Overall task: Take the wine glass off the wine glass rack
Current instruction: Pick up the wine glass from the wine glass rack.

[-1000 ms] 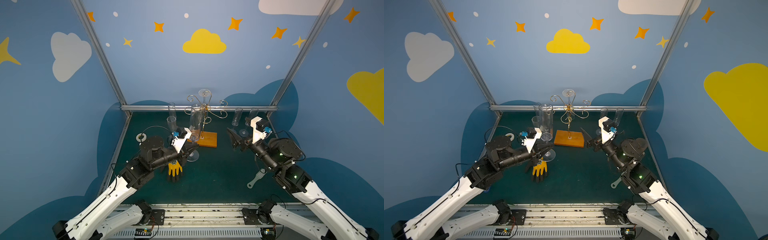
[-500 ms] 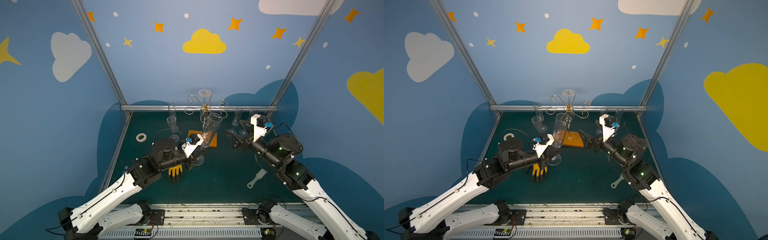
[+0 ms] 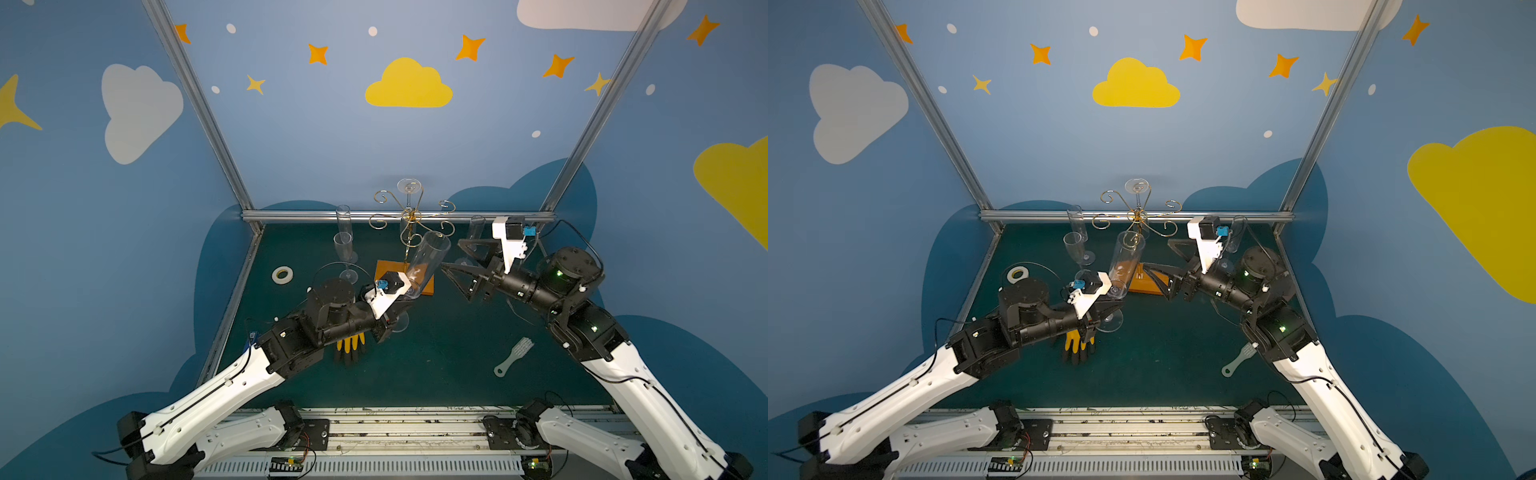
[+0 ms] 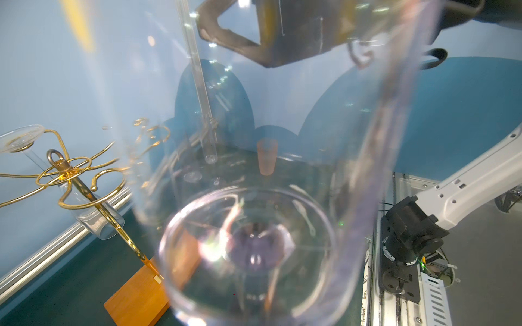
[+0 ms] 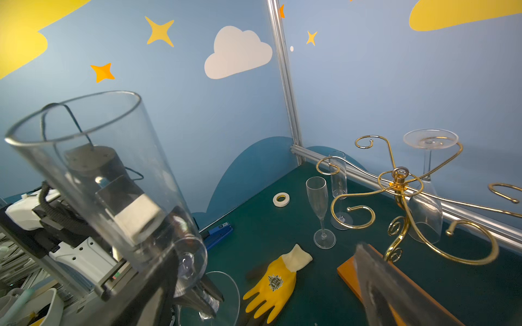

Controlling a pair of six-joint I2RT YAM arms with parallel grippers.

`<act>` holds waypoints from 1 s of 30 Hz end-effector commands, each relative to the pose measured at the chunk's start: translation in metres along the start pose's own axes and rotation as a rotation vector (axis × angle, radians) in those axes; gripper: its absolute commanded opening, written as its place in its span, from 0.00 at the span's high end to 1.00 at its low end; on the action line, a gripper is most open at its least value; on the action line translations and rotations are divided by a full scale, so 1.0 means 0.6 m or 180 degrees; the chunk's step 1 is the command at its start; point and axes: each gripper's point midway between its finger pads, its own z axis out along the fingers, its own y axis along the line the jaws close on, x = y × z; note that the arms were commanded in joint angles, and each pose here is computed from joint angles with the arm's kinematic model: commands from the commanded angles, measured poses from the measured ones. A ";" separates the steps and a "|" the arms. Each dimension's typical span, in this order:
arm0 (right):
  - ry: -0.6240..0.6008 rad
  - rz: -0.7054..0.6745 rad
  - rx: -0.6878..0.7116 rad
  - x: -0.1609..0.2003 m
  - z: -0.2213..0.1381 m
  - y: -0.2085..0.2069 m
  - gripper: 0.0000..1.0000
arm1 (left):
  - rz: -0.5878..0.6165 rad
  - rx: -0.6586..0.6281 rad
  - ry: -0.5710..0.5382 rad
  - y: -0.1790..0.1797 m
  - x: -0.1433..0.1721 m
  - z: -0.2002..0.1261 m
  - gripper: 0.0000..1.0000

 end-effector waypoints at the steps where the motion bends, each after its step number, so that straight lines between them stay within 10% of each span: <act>1: -0.0006 0.0085 -0.0152 -0.010 0.000 0.014 0.05 | 0.0120 -0.0049 -0.0045 0.003 -0.016 -0.003 0.98; 30: 0.0017 0.0067 -0.0945 -0.024 0.023 0.081 0.12 | 0.0108 0.0079 0.0053 -0.001 -0.018 0.040 0.97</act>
